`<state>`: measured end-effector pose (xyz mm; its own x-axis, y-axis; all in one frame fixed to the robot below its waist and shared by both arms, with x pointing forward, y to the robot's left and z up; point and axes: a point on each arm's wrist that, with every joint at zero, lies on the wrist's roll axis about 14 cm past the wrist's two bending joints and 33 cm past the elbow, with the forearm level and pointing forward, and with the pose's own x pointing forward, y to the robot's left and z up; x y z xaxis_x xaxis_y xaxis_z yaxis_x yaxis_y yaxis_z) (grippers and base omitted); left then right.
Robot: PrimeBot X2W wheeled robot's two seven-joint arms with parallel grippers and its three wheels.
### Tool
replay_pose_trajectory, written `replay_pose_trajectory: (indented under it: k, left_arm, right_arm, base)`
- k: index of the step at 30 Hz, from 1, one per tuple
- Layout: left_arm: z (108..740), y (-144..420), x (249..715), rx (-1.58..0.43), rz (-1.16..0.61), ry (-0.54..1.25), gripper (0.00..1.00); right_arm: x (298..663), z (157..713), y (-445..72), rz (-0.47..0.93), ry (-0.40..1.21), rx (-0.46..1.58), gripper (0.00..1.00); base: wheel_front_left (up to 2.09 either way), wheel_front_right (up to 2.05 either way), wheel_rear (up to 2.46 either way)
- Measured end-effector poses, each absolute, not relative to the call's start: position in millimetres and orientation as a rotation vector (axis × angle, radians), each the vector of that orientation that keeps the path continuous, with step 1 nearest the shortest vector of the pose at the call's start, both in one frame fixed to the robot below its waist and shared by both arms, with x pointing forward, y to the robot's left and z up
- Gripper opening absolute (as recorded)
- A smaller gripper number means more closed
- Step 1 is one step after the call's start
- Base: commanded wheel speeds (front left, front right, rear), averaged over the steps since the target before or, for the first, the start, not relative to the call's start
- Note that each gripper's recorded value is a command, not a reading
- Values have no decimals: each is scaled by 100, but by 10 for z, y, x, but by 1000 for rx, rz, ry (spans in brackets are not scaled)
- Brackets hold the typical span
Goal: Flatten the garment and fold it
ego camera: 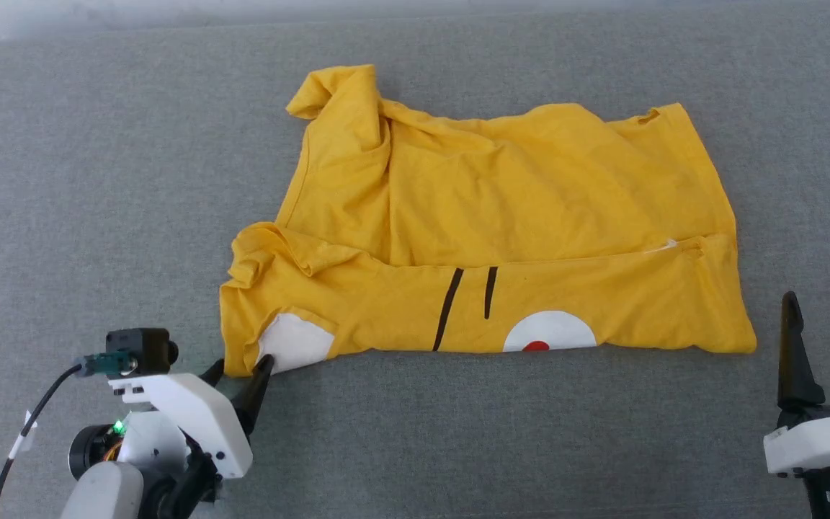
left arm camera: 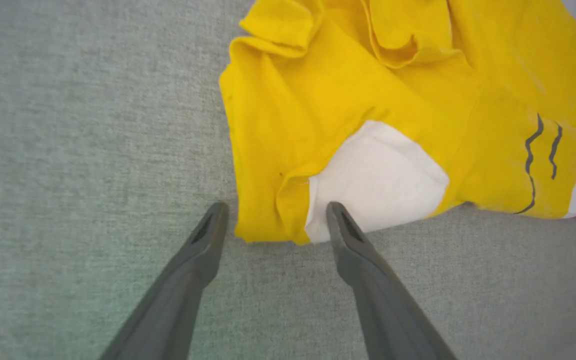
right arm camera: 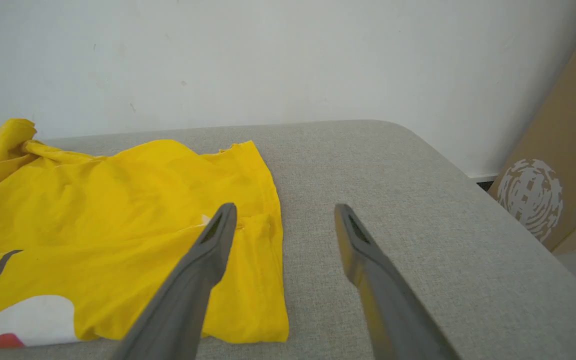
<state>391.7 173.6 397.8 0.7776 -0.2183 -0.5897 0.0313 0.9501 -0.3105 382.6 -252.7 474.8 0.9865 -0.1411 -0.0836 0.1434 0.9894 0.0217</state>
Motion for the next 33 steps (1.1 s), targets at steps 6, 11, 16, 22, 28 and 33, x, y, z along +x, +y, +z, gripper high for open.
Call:
replay_pose_trajectory:
  k: [6,11,16,22,28,33]
  left_arm:
    - [3863,1733,3954,-330,-123,722,80]
    - [3842,1658,3953,-372,-152,731,0]
    - [3881,1626,3958,-392,-156,700,0]
    - [4045,1622,3999,-399,-164,615,0]
    - [4171,1616,3988,-395,-172,562,0]
    - [4199,1617,3988,-394,-173,552,0]
  right_arm:
    - [3807,4733,-2577,-158,88,24,100]
    - [3790,4726,-2597,-165,90,24,100]
    - [3809,4753,-2562,-152,94,10,100]
    - [3941,4815,-2493,-128,127,-8,100]
    - [4033,4642,-2486,-126,281,14,100]
    - [4021,4359,-2595,-151,460,45,100]
  base:
    - [0,0,0]
    - [0,0,0]
    - [0,0,0]
    - [0,0,0]
    - [0,0,0]
    - [0,0,0]
